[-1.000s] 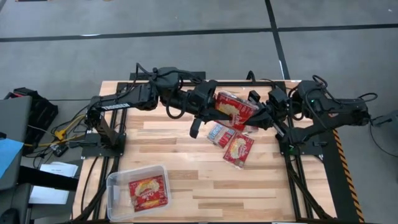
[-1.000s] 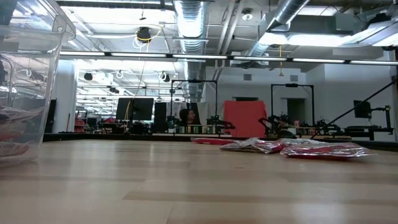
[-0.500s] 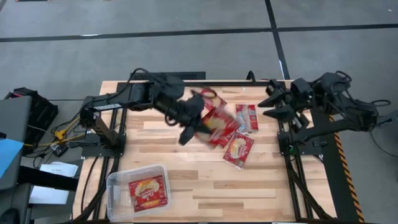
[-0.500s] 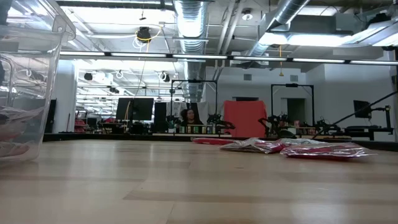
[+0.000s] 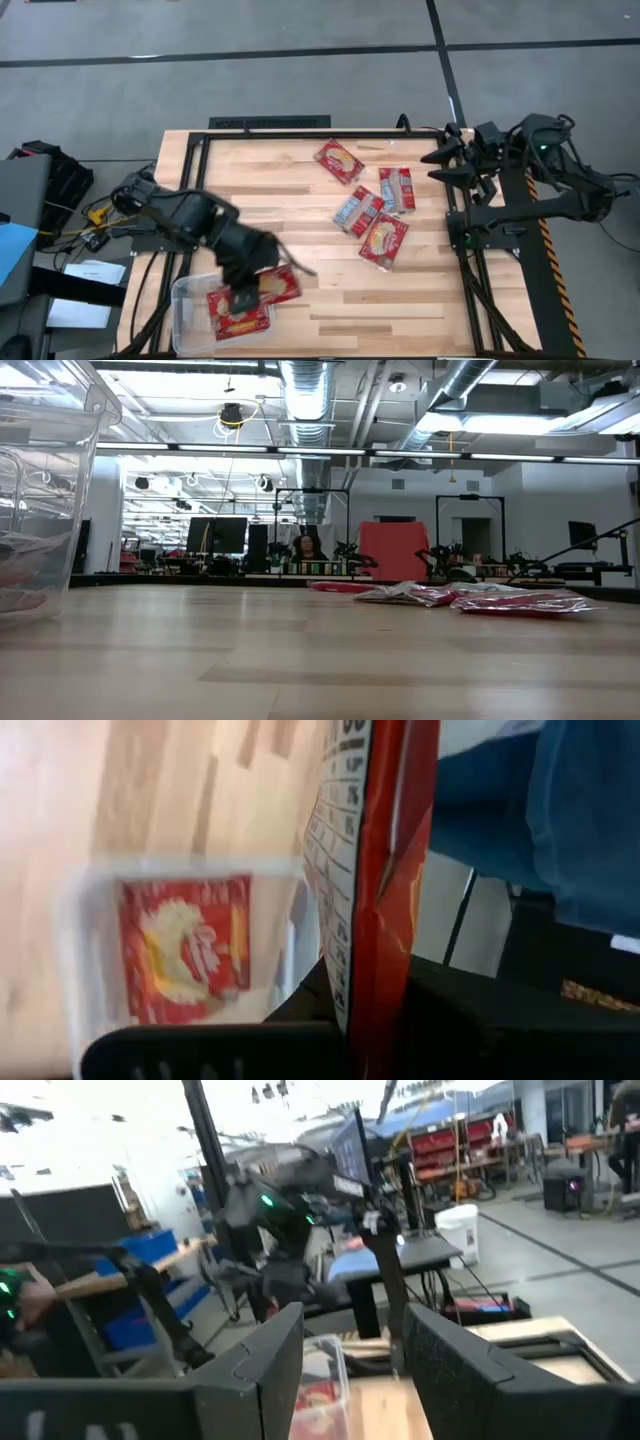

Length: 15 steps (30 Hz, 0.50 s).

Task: Sort popcorn bags into baskets
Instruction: Put the red popcorn bag into the transparent bin

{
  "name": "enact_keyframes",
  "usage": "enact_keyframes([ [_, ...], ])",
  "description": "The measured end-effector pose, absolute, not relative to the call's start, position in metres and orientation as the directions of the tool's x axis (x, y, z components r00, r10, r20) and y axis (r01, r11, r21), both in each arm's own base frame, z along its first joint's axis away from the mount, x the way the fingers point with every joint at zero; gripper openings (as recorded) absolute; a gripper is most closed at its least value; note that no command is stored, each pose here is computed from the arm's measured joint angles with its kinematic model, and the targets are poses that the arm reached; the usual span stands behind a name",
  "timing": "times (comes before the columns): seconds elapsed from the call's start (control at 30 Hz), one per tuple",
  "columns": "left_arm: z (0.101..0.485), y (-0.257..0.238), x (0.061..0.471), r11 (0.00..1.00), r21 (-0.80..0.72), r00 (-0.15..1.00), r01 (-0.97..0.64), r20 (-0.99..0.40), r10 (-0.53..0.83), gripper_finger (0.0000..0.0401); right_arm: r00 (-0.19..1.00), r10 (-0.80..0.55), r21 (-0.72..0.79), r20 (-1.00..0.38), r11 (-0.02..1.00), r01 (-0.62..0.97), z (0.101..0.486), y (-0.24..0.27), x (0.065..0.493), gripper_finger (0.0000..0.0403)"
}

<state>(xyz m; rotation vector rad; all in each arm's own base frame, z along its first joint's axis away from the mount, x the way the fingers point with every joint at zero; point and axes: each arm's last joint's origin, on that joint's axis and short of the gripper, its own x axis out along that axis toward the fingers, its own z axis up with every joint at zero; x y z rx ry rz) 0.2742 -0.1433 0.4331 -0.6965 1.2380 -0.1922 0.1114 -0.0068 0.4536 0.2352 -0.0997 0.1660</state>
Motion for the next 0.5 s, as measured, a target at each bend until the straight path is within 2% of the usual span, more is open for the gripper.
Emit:
enact_keyframes([
  [0.2, 0.433, -0.161, 0.252, 0.787, -0.547, 0.263, -0.284, -0.834, -0.485, 0.0001, 0.985, 0.152, 0.228, 0.076, 0.959, -0.166, 0.449, -0.007, 0.114, 0.018],
  [0.5, 0.434, -0.178, 0.241, 0.753, -0.554, 0.25, -0.355, -0.832, -0.495, 0.0001, 0.988, 0.154, 0.223, 0.027, 0.962, -0.156, 0.445, -0.007, 0.115, 0.0179],
])
